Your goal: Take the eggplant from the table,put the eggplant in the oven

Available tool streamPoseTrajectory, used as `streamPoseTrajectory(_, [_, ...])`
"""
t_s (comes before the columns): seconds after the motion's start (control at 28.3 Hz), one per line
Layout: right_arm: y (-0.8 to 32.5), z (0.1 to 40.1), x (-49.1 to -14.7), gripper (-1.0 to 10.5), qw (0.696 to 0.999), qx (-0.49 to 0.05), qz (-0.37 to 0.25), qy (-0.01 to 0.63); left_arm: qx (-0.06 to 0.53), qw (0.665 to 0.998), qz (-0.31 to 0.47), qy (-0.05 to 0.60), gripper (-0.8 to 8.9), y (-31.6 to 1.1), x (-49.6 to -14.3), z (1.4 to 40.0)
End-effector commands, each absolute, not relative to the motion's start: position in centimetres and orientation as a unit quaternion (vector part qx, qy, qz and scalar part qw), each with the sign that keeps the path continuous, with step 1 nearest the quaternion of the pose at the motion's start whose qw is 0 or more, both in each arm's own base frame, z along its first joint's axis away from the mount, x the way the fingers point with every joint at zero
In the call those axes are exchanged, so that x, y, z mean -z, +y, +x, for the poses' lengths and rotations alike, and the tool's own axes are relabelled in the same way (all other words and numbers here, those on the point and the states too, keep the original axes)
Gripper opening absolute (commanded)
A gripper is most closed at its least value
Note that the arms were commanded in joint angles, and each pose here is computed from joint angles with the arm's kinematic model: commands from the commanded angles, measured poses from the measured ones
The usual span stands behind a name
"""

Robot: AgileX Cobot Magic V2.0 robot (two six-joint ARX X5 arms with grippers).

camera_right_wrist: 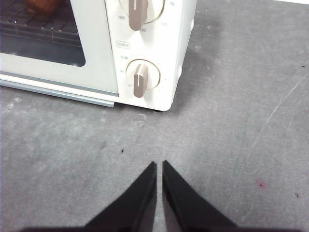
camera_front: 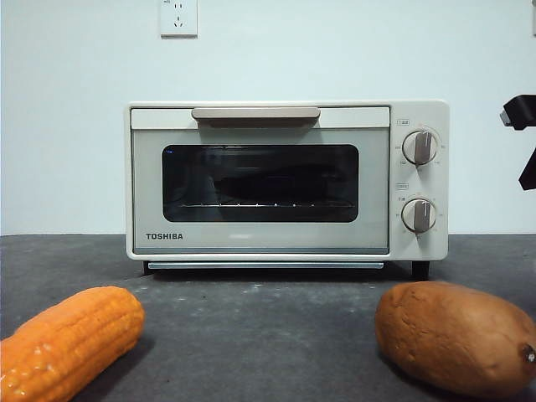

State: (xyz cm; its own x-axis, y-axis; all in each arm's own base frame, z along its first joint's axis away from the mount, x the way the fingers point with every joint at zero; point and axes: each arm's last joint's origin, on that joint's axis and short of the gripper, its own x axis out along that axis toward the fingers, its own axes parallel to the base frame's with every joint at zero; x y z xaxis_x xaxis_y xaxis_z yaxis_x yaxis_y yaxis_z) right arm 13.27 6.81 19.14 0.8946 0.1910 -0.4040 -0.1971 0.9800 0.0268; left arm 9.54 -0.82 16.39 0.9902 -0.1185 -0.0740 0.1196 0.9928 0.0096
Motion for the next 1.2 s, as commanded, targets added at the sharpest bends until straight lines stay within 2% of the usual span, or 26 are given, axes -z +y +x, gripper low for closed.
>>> streamPoseTrajectory(0.04, [7.0, 13.3, -19.4, 0.0, 0.974, -0.101, 0.000, 0.201, 0.057, 0.997, 0.013, 0.043, 0.06, -0.8, -15.6, 9.7])
streamPoseTrajectory(0.14, [6.9, 13.3, -19.4, 0.0, 0.974, -0.101, 0.000, 0.202, 0.057, 0.997, 0.013, 0.043, 0.06, -0.8, -15.6, 9.7])
streamPoseTrajectory(0.21, [6.4, 12.6, -20.2, 0.0, 0.980, -0.094, -0.005, 0.176, 0.057, 0.997, 0.013, 0.043, 0.06, -0.8, -15.6, 9.7])
streamPoseTrajectory(0.28, [5.1, 11.6, -21.6, 0.0, 0.991, -0.064, -0.017, 0.117, 0.057, 0.997, 0.013, 0.043, 0.06, -0.8, -15.6, 9.7])
streamPoseTrajectory(0.39, [2.8, 9.9, -23.4, 0.0, 1.000, -0.006, 0.006, 0.026, 0.057, 0.997, 0.013, 0.043, 0.06, -0.8, -15.6, 9.7])
streamPoseTrajectory(0.49, [1.0, 8.6, -24.1, 0.0, 0.998, 0.047, 0.022, -0.024, 0.057, 0.997, 0.013, 0.043, 0.06, -0.8, -15.6, 9.7])
streamPoseTrajectory(0.74, [0.3, 8.1, -22.5, 0.0, 1.000, 0.016, 0.009, 0.008, 0.057, 0.997, 0.013, 0.043, 0.06, -0.8, -15.6, 9.7])
streamPoseTrajectory(1.2, [0.6, 9.4, -15.1, 0.0, 0.994, -0.045, 0.022, 0.096, 0.057, 0.997, 0.013, 0.042, 0.06, -0.8, -15.6, 9.7])
